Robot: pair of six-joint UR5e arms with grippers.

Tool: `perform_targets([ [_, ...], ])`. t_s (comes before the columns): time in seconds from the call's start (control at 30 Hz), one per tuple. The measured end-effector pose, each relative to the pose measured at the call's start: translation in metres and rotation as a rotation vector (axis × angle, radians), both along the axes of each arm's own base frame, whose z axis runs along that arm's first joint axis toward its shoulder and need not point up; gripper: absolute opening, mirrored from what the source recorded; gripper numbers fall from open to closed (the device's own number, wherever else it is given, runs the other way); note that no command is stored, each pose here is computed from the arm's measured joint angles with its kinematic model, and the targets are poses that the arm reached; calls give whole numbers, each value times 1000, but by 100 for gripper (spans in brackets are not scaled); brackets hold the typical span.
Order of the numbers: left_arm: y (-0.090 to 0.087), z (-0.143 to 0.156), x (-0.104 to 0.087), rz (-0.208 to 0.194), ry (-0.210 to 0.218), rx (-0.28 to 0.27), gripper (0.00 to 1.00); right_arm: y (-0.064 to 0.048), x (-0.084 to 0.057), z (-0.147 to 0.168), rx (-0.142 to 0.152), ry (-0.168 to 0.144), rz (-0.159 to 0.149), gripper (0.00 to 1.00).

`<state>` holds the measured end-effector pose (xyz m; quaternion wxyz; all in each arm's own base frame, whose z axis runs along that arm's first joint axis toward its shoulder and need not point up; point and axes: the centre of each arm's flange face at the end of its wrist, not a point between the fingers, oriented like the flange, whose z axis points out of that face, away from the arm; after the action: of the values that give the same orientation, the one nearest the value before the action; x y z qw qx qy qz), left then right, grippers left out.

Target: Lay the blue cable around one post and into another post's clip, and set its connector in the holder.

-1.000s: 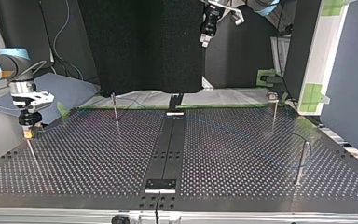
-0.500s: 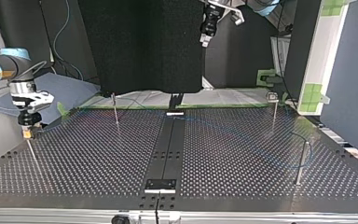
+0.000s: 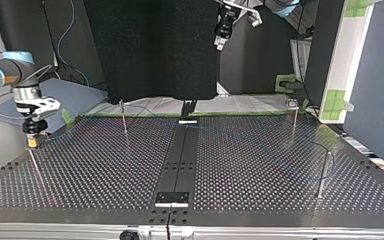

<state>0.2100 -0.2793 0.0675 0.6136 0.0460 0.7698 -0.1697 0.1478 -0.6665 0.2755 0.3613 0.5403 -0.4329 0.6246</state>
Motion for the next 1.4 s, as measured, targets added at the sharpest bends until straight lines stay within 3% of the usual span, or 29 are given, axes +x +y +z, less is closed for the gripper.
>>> perform_targets([
  [0.37, 0, 0, 0, 0, 1, 1, 100, 7, 6, -4, 48, 20, 3, 21],
  [0.53, 0, 0, 0, -1, 0, 0, 100, 6, 2, -1, 48, 22, -3, 21],
  [0.77, 0, 0, 0, -1, 0, 0, 100, 6, -4, 17, 20, 16, -11, 21],
  [1.4, 0, 0, 0, -2, 0, -2, 100, 5, -9, 16, 22, 8, -17, 21],
])
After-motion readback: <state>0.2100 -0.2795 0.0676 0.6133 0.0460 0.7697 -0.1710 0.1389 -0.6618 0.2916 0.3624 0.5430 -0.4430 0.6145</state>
